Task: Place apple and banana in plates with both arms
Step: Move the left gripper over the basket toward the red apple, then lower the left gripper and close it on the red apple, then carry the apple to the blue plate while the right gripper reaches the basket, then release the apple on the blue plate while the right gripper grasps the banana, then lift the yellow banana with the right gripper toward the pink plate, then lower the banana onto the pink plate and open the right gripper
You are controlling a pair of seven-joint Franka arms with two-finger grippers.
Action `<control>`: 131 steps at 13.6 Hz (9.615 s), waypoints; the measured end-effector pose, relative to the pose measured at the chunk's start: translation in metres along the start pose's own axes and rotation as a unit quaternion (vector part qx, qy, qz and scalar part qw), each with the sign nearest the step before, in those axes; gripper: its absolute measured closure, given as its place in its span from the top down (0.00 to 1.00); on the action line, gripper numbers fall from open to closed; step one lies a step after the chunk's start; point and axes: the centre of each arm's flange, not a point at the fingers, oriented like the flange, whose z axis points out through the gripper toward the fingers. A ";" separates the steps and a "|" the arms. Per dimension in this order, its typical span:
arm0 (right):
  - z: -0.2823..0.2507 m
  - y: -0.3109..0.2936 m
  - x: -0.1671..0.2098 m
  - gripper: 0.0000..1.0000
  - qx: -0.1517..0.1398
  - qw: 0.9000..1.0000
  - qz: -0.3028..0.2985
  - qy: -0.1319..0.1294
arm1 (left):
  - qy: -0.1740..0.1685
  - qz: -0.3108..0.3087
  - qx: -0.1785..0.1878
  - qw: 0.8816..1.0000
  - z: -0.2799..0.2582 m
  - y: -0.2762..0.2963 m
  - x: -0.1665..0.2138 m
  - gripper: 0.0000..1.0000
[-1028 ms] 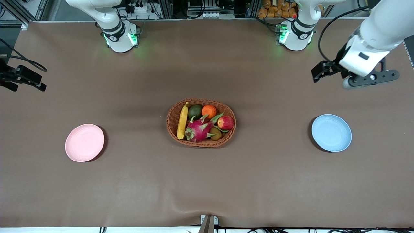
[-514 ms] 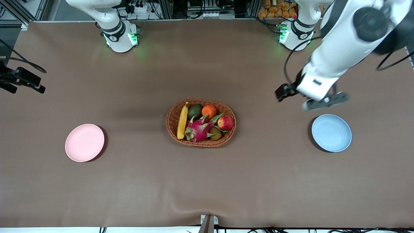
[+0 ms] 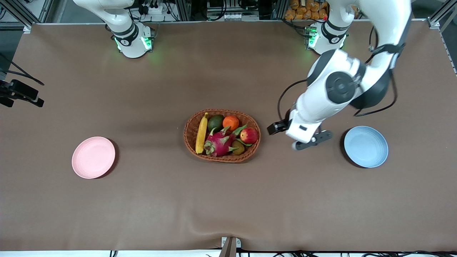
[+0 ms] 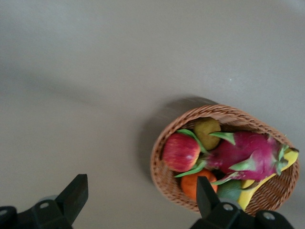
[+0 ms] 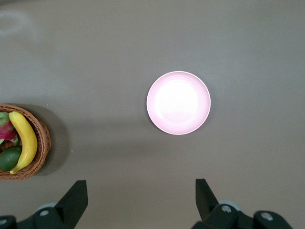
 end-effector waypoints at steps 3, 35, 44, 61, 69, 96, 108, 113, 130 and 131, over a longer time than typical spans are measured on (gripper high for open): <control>0.000 -0.005 0.000 1.00 0.002 1.000 -0.006 0.000 | -0.006 -0.006 0.005 1.000 0.035 0.022 -0.015 1.00; 0.074 -0.135 0.012 1.00 0.004 0.989 -0.122 -0.077 | 0.032 0.042 0.048 0.997 0.181 0.065 -0.047 0.68; 0.118 -0.162 0.026 1.00 0.028 0.986 -0.133 -0.093 | 0.103 -0.017 0.014 0.994 -0.026 0.013 0.012 0.67; 0.302 -0.339 0.002 1.00 0.006 0.971 -0.199 -0.134 | 0.050 -0.062 0.062 0.995 0.065 -0.363 0.184 0.67; 0.386 -0.436 -0.080 1.00 -0.036 0.983 -0.115 -0.136 | 0.043 -0.077 0.054 0.995 0.105 -0.395 0.182 0.82; 0.380 -0.436 -0.094 0.21 -0.053 0.987 -0.064 -0.138 | 0.169 0.049 0.096 0.980 -0.271 -0.357 0.096 1.00; 0.285 -0.261 0.014 0.20 -0.051 0.994 0.016 -0.091 | 0.093 0.095 0.024 0.991 -0.312 -0.298 0.033 1.00; 0.270 -0.065 0.055 0.20 -0.026 0.993 -0.012 -0.117 | 0.094 0.101 0.022 0.990 -0.318 -0.297 0.024 1.00; 0.273 0.028 0.074 0.87 -0.002 0.988 -0.093 -0.122 | 0.088 0.097 0.024 0.991 -0.318 -0.301 0.024 1.00; 0.238 0.020 0.074 0.96 -0.003 0.990 -0.094 -0.102 | 0.088 0.097 0.024 0.991 -0.318 -0.301 0.024 1.00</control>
